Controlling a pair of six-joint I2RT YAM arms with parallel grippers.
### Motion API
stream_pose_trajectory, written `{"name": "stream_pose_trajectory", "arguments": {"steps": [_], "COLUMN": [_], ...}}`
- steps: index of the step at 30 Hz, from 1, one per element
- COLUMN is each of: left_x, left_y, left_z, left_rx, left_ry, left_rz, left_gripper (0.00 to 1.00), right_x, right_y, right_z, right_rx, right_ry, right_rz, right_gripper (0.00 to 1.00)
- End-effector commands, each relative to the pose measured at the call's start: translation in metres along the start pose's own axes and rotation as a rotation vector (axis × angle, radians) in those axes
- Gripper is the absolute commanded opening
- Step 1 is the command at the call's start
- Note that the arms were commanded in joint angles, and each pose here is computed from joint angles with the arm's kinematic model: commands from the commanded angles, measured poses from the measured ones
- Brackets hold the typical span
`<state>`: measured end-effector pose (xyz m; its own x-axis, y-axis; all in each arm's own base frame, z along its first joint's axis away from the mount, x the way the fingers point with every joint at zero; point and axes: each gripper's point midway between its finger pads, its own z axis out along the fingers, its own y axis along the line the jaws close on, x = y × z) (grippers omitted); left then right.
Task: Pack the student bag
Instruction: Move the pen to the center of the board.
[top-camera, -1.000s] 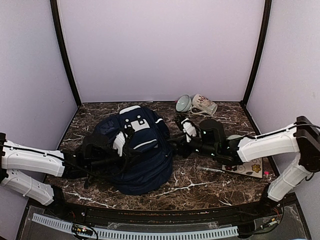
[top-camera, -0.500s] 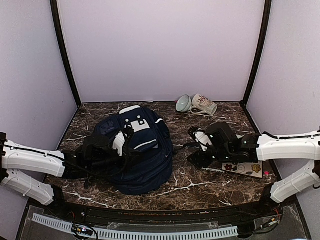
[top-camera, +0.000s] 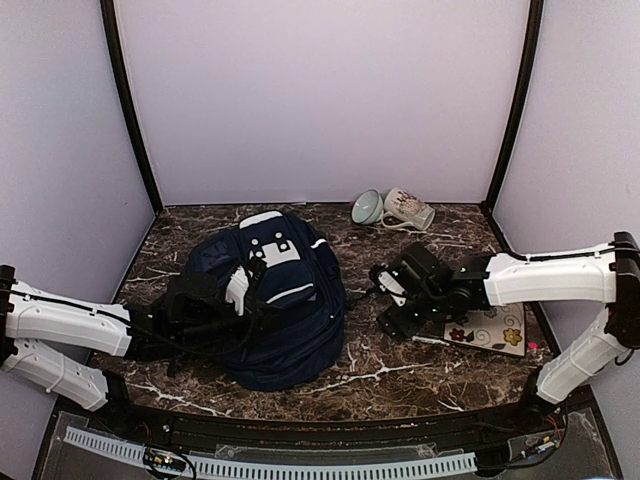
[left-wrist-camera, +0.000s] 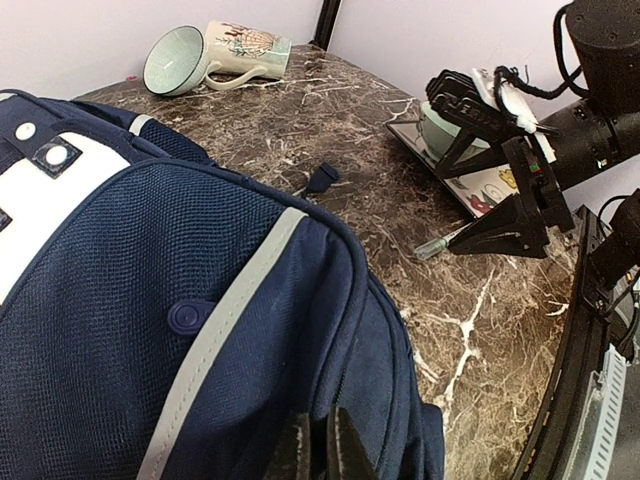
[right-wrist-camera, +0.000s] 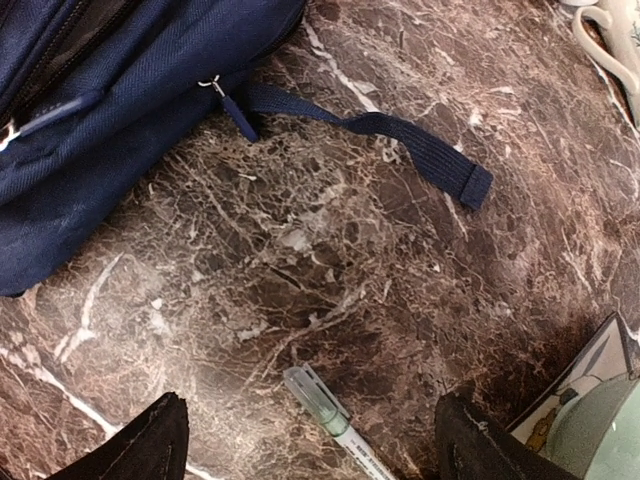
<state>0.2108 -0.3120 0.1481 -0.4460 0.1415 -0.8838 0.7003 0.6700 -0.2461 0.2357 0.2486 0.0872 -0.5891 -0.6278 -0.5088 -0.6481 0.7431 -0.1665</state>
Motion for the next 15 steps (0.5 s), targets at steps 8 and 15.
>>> {"name": "stream_pose_trajectory", "arguments": {"steps": [8,15], "left_x": [0.001,0.003], "left_y": [-0.008,-0.015], "left_z": [-0.014,-0.016], "left_rx": [0.055,0.103], "left_ry": [-0.015,-0.01], "left_rz": [-0.037,-0.052], "left_gripper": [0.0,0.0], "right_x": [0.023,0.043], "right_y": [0.002,-0.002], "right_z": [0.028,0.036], "right_rx": [0.024,0.05], "right_ry": [0.152,0.165], "right_rz": [0.163,0.255], "right_gripper": [0.84,0.84]}}
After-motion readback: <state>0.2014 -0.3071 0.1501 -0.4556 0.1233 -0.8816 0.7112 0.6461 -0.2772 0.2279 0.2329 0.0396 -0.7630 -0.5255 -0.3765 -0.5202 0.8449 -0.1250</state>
